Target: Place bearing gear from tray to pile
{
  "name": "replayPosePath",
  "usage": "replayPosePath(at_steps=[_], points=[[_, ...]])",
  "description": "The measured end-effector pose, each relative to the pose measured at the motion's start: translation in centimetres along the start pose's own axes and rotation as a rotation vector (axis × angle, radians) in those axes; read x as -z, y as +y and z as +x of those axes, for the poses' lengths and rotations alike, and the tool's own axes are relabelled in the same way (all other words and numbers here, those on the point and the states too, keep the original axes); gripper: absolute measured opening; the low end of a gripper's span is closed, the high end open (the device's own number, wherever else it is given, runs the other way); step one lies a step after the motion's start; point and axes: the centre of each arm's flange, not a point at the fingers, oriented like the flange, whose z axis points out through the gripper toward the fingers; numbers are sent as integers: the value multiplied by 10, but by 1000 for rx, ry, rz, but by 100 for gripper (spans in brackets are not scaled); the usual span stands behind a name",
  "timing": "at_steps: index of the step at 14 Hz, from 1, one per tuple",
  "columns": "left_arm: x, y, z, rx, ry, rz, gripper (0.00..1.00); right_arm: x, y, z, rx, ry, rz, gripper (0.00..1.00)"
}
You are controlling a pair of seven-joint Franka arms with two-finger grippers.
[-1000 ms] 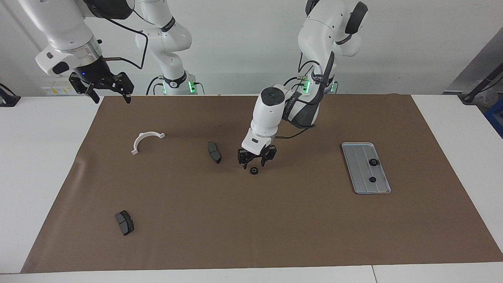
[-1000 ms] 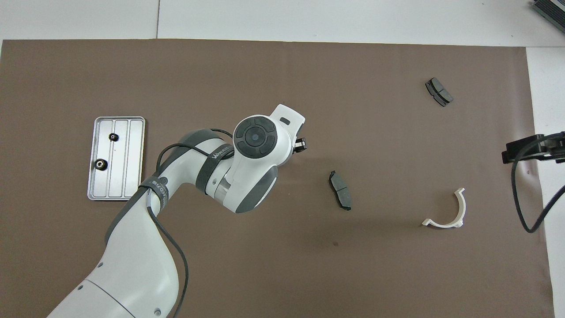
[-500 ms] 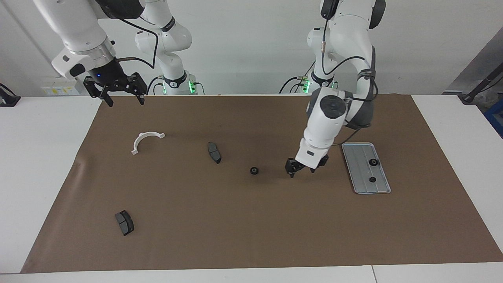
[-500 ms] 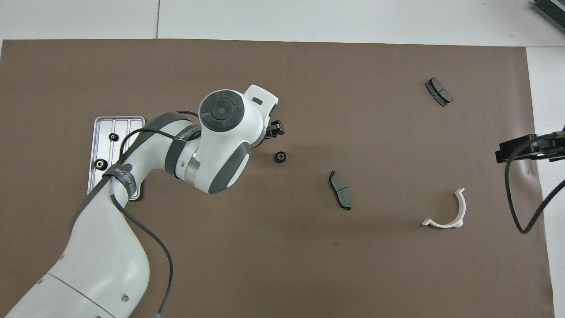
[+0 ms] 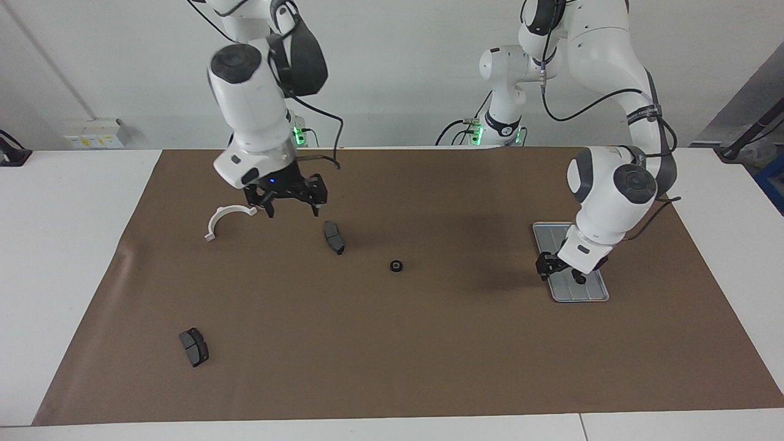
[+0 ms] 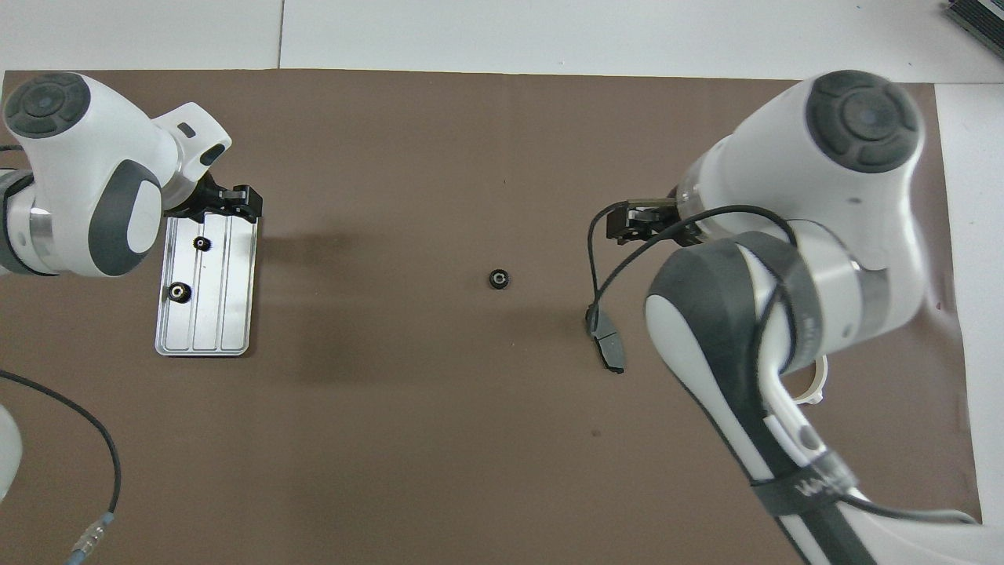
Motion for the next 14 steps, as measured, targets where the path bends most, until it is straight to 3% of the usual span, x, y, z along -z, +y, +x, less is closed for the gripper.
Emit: replayPosePath(at_steps=[3,7,14], points=[[-21,-45,-8,-28,38,18,79,-65,-61,4,7,10,-11,100],[-53,-70,-24,-20,55,21,71,-121,-119,-19,21,-20,-59,100],[-59,-60,-36,15,51,16,63,-159,-138,-11,-5,56,-28,100]])
